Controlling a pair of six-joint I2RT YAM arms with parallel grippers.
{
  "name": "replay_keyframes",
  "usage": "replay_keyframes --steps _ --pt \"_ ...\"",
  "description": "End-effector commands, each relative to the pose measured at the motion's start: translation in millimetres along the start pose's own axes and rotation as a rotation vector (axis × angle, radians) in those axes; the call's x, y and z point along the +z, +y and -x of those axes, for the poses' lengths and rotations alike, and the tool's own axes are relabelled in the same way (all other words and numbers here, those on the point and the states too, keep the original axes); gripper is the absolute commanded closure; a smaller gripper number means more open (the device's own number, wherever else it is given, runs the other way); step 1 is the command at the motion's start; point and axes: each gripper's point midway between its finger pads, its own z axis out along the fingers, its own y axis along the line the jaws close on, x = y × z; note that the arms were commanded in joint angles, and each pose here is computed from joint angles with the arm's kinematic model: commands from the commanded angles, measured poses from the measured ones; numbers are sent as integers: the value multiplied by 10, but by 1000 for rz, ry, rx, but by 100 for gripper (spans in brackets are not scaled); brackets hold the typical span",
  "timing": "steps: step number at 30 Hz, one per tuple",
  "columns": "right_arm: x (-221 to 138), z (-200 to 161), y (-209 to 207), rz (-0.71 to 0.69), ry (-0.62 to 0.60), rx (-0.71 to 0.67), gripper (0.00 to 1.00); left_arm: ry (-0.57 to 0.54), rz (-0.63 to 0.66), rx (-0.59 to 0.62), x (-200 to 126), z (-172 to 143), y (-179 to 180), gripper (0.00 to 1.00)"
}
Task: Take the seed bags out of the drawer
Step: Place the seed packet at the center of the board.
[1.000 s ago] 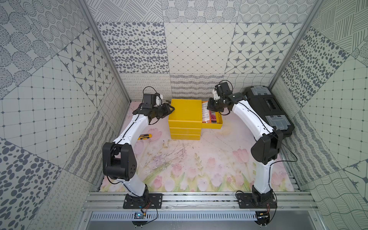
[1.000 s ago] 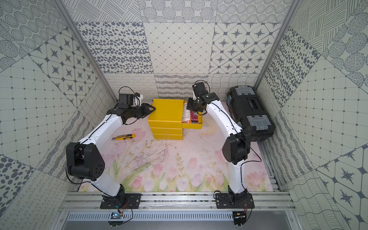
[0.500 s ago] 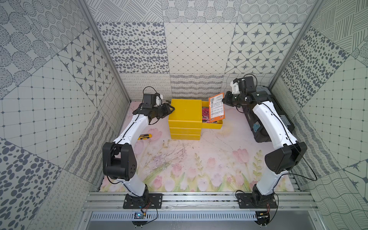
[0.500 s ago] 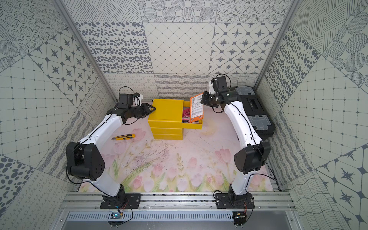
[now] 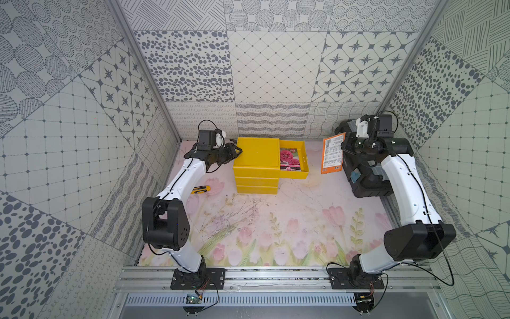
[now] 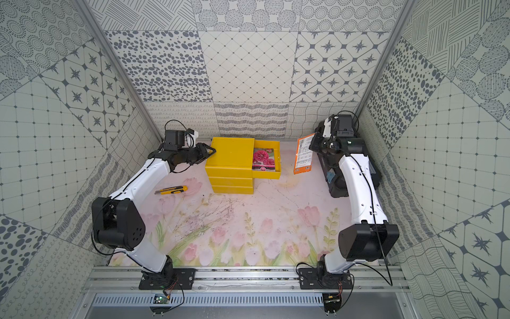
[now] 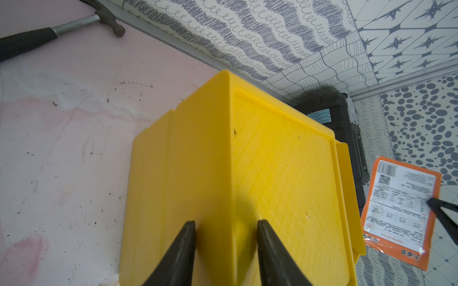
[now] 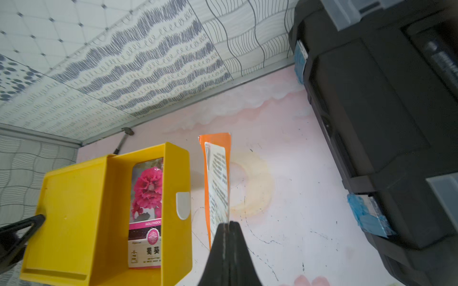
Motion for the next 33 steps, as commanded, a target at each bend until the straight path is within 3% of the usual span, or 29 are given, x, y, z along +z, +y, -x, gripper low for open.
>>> replay_keyframes --steps 1,10,24,29,33 --pt "430 -248 -153 -28 82 -22 100 170 103 -86 16 -447 303 58" --pt "1379 -854 -219 -14 290 -41 100 168 102 -87 15 -438 308 58" --pt "1788 -1109 -691 -214 338 -72 99 170 98 -98 20 -439 317 58" --pt "1750 -1023 -810 -287 303 -89 71 175 96 -101 30 -448 322 58" --pt "1591 -849 -756 -298 248 -84 64 173 97 -101 31 -443 326 58"
